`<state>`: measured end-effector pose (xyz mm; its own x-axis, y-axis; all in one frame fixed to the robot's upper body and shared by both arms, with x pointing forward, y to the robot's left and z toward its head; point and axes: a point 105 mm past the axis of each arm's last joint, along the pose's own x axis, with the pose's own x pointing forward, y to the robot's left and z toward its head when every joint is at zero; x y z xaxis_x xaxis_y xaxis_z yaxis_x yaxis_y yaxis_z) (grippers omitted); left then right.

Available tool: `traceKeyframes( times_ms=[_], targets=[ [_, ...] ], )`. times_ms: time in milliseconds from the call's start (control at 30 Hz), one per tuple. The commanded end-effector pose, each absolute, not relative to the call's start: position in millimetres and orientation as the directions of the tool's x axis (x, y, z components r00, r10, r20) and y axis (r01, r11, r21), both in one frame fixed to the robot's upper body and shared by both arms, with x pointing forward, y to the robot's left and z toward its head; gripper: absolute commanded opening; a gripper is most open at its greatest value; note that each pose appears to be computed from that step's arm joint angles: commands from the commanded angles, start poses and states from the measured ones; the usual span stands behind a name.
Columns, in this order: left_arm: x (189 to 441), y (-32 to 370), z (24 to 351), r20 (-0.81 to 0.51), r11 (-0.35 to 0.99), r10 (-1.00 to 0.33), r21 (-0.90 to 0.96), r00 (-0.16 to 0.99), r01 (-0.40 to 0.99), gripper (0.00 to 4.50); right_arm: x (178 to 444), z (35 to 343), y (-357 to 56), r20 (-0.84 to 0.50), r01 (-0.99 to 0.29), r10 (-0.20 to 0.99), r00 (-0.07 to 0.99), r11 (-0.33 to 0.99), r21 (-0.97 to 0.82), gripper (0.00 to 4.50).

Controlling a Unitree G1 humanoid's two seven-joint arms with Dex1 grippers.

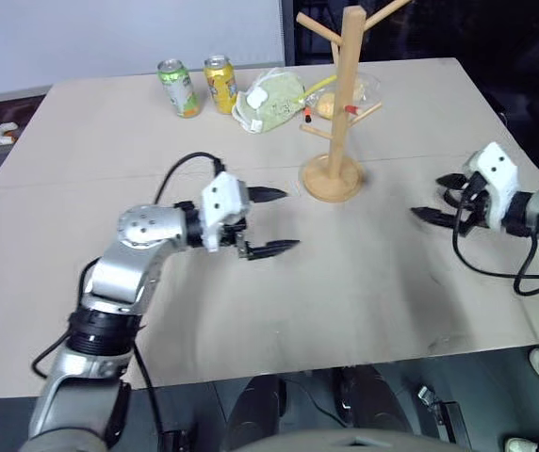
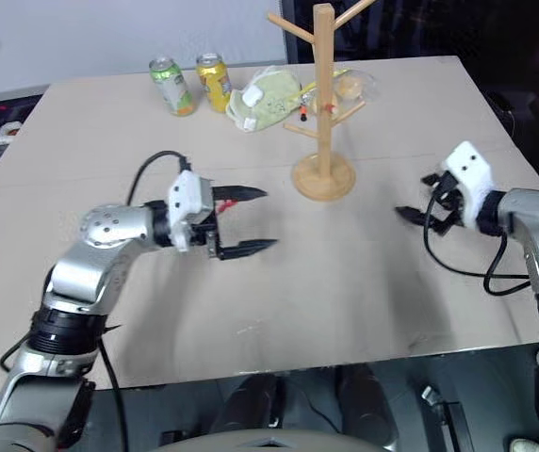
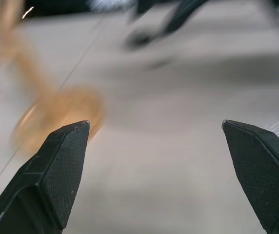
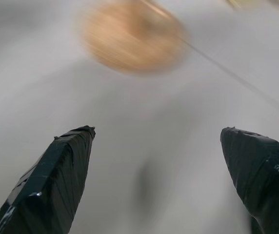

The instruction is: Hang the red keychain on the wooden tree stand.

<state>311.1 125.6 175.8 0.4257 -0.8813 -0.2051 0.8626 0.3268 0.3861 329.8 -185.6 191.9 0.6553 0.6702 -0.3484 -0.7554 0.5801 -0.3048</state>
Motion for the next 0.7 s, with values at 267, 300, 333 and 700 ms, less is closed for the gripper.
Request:
traceKeyframes(
  times_ms=[267, 300, 333, 700],
  targets=[
    [362.3, 178.3, 146.3, -0.237, 0.649, -0.602, 0.411, 0.762, 0.641, 4.5, 292.1, 224.2, -104.4, -0.242, -0.878, 0.864, 0.442, 0.362, -0.312, 4.44],
    [365.2, 180.5, 142.8, -0.239, 0.664, -0.585, 0.408, 0.775, 0.627, 4.5, 291.6, 225.1, -101.5, -0.24, -0.882, 0.868, 0.434, 0.355, -0.31, 4.44],
    [367.6, 181.7, 139.1, -0.244, 0.676, -0.572, 0.401, 0.783, 0.618, 4.5, 291.2, 225.8, -99.2, -0.238, -0.884, 0.872, 0.428, 0.35, -0.309, 4.44],
    [382.8, 177.9, 109.0, -0.287, 0.766, -0.521, 0.257, 0.804, 0.589, 4.5, 290.2, 228.0, -95.7, -0.244, -0.884, 0.871, 0.427, 0.346, -0.314, 4.44]
  ],
)
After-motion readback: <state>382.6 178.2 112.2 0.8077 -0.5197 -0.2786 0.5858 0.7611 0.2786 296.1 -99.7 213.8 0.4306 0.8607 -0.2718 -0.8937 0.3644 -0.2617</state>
